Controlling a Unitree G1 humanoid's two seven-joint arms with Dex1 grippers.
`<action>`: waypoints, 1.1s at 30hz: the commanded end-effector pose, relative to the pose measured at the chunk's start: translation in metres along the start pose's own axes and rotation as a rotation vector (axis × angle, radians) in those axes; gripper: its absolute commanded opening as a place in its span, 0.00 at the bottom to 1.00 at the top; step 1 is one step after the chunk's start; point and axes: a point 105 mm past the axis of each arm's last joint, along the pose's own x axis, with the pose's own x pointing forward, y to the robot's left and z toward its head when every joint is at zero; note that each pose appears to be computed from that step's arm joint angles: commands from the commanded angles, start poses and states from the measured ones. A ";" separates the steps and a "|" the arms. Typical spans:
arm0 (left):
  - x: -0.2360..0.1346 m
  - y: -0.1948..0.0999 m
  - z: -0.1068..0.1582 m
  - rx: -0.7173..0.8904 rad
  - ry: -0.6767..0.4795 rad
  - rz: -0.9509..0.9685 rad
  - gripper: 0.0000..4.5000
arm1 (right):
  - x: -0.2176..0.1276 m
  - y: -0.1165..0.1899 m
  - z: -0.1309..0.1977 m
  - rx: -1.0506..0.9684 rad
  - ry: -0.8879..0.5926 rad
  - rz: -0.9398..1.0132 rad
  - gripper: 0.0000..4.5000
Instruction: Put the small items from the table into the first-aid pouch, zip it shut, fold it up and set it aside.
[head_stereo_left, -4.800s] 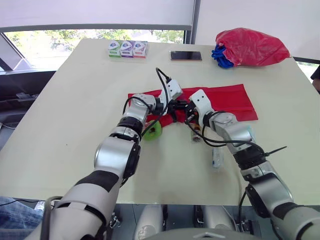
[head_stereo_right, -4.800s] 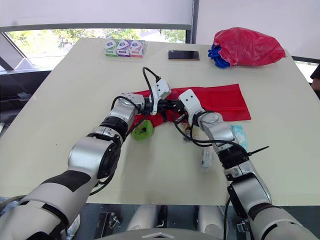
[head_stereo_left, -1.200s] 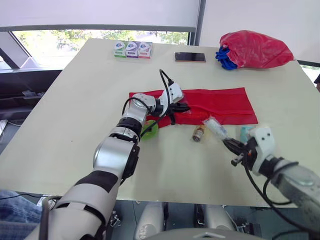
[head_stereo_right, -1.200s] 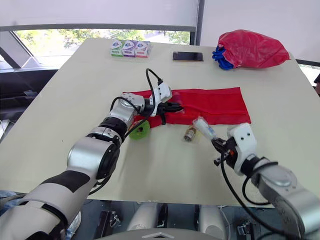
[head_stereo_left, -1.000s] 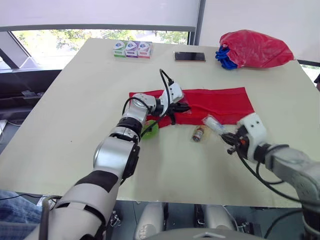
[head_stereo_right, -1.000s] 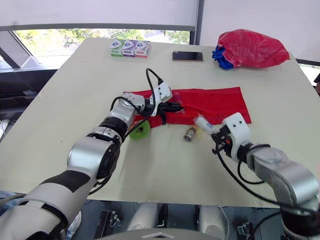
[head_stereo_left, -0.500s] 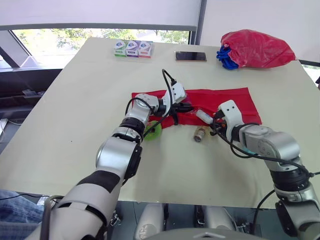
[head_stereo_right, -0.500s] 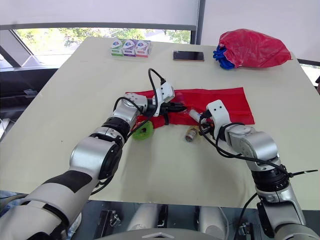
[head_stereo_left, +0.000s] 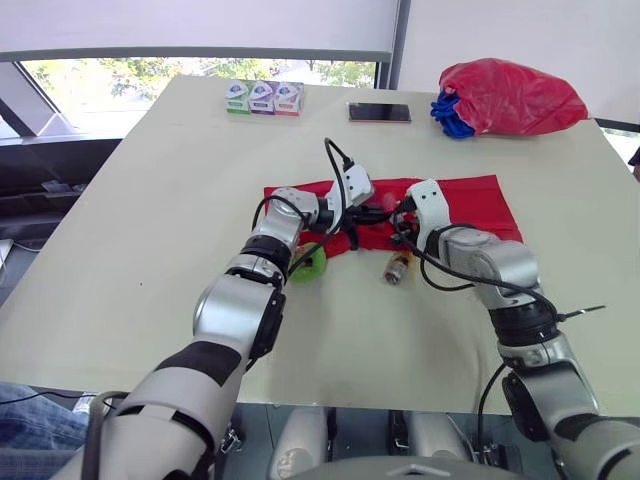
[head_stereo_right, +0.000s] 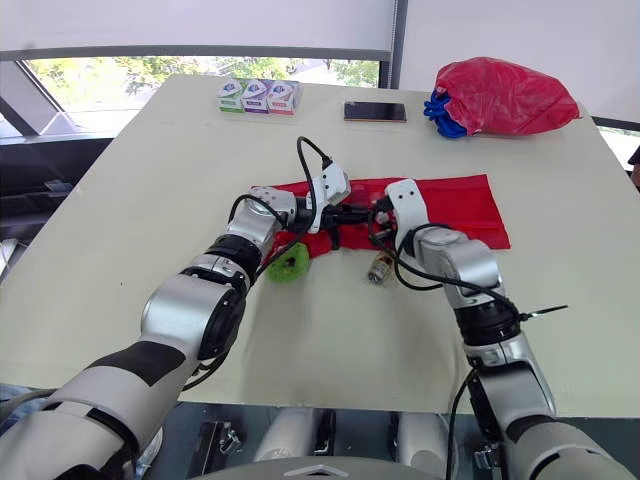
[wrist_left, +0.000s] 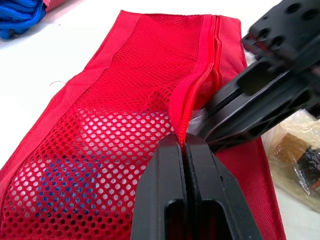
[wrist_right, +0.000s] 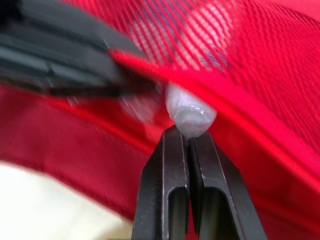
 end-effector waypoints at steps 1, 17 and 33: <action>0.002 0.003 0.019 0.049 -0.050 -0.001 0.00 | 0.006 0.004 0.024 -0.033 -0.083 0.002 0.01; 0.003 -0.001 0.012 0.049 -0.031 -0.019 0.00 | 0.018 -0.001 0.027 -0.113 -0.223 -0.022 0.01; -0.006 0.010 0.008 0.024 -0.029 0.058 0.00 | -0.090 0.010 0.018 -0.275 -0.387 0.286 0.98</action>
